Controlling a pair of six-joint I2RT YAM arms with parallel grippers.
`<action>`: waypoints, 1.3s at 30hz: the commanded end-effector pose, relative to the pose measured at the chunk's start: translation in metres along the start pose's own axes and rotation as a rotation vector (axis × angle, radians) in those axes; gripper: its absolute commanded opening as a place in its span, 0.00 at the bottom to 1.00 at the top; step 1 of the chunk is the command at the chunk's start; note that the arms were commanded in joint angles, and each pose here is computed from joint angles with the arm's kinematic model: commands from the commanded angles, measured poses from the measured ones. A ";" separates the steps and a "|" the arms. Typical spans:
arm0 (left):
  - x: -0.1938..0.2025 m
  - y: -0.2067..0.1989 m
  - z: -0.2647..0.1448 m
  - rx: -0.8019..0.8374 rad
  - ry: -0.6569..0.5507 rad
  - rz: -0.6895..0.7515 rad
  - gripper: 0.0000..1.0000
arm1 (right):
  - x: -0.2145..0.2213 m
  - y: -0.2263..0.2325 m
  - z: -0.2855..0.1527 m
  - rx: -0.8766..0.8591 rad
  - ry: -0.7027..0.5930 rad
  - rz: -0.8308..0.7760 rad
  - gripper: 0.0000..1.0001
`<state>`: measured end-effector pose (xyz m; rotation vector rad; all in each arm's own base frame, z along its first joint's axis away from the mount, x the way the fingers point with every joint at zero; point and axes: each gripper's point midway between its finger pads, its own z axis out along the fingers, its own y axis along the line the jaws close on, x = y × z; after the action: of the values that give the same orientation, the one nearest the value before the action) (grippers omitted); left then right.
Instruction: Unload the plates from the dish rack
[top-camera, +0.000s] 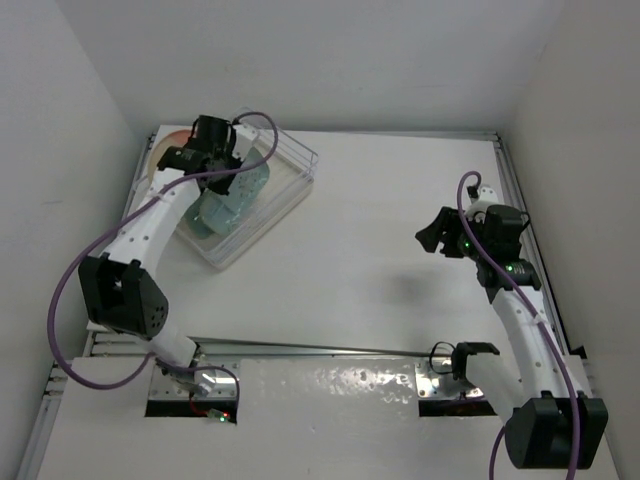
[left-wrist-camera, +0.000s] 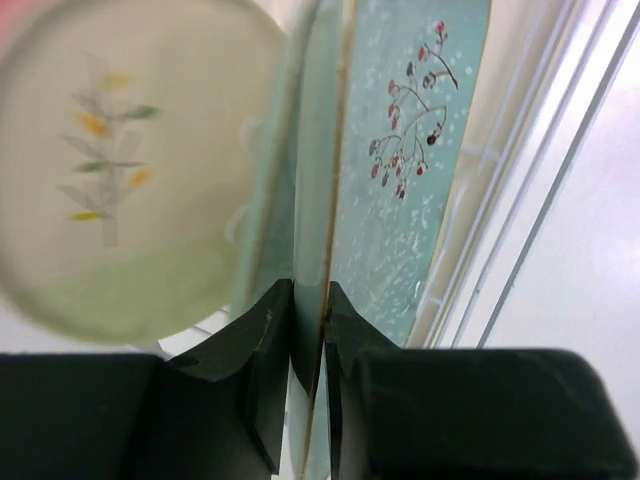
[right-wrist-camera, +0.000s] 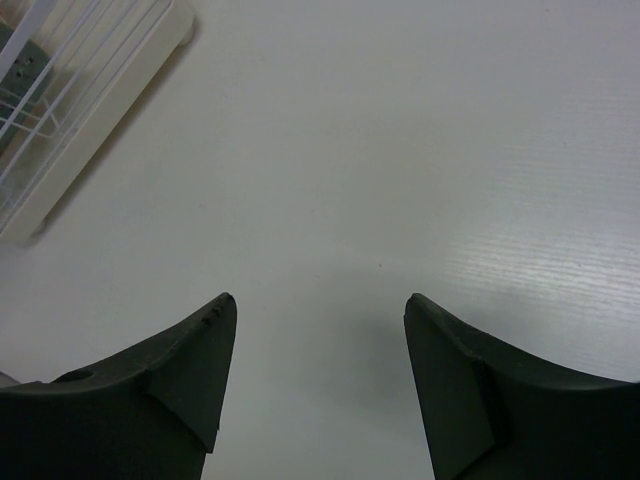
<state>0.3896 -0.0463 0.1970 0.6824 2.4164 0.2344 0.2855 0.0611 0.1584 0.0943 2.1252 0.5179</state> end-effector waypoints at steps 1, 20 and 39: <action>-0.069 0.030 -0.068 -0.098 -0.320 -0.155 0.00 | -0.015 0.010 0.000 -0.035 -0.037 -0.010 0.67; -0.111 -0.082 -0.091 0.457 -0.433 0.246 0.00 | -0.029 0.029 0.006 -0.135 0.022 -0.026 0.68; -0.034 -0.298 0.010 1.041 -0.173 0.682 0.00 | 0.002 0.010 -0.007 -0.016 0.149 -0.003 0.75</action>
<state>0.3002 -0.3030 0.1023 1.8110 2.0615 -0.7315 0.2815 0.0714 0.1554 0.0716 2.2860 0.6004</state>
